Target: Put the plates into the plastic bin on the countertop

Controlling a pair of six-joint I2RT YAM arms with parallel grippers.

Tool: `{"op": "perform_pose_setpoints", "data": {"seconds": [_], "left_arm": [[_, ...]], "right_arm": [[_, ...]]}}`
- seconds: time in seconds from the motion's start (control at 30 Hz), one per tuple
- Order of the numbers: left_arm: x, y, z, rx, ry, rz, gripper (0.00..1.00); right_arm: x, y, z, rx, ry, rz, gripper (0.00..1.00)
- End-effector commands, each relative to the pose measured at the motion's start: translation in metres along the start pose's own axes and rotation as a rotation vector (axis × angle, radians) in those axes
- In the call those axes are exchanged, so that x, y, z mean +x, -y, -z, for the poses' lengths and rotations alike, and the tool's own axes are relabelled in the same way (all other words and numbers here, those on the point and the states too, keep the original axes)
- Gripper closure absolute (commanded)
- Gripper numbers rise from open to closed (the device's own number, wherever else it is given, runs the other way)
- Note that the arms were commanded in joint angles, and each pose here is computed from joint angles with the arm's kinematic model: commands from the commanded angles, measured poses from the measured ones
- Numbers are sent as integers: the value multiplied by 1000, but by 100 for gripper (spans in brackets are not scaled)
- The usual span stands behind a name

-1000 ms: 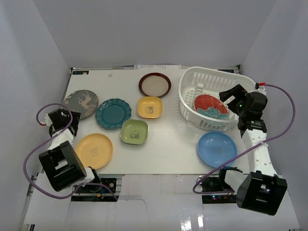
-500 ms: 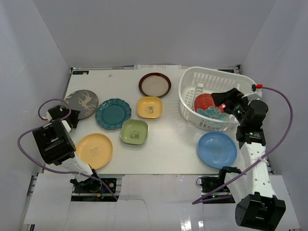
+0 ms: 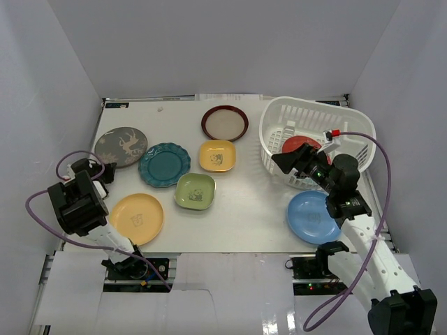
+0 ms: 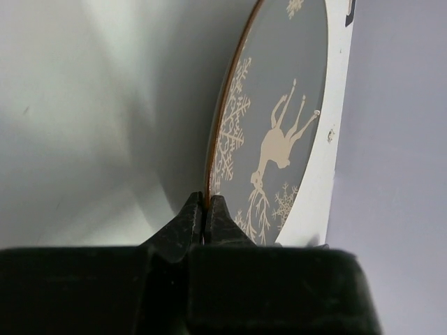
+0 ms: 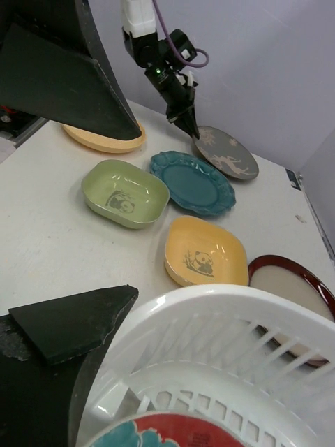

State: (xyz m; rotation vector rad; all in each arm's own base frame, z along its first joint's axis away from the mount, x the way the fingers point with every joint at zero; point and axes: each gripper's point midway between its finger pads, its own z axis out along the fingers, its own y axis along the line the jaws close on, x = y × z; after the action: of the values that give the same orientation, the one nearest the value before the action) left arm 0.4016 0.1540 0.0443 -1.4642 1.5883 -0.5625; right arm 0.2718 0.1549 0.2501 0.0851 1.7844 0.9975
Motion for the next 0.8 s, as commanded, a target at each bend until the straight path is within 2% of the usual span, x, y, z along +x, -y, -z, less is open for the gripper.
{"op": "perform_pose_setpoints", "data": {"seconds": [0.0, 0.17, 0.23, 0.33, 0.47, 0.63, 0.77], "left_arm": [[2, 20, 24, 70, 12, -9, 100], [-10, 94, 60, 313, 21, 63, 100], [-16, 120, 78, 404, 40, 63, 100], [-19, 143, 97, 479, 49, 50, 100], [-8, 160, 121, 565, -9, 78, 100], [70, 167, 151, 612, -267, -18, 100], [123, 166, 185, 645, -408, -109, 100]], "right_arm": [[-18, -32, -6, -80, 39, 52, 9], [9, -74, -24, -202, -94, 87, 0], [29, -88, -33, -244, -167, 99, 6], [47, -106, -46, -277, -241, 120, 7], [60, -124, -63, -283, -283, 133, 10], [53, -142, -100, -287, -290, 128, 10], [58, -138, -126, -255, -319, 135, 10]]}}
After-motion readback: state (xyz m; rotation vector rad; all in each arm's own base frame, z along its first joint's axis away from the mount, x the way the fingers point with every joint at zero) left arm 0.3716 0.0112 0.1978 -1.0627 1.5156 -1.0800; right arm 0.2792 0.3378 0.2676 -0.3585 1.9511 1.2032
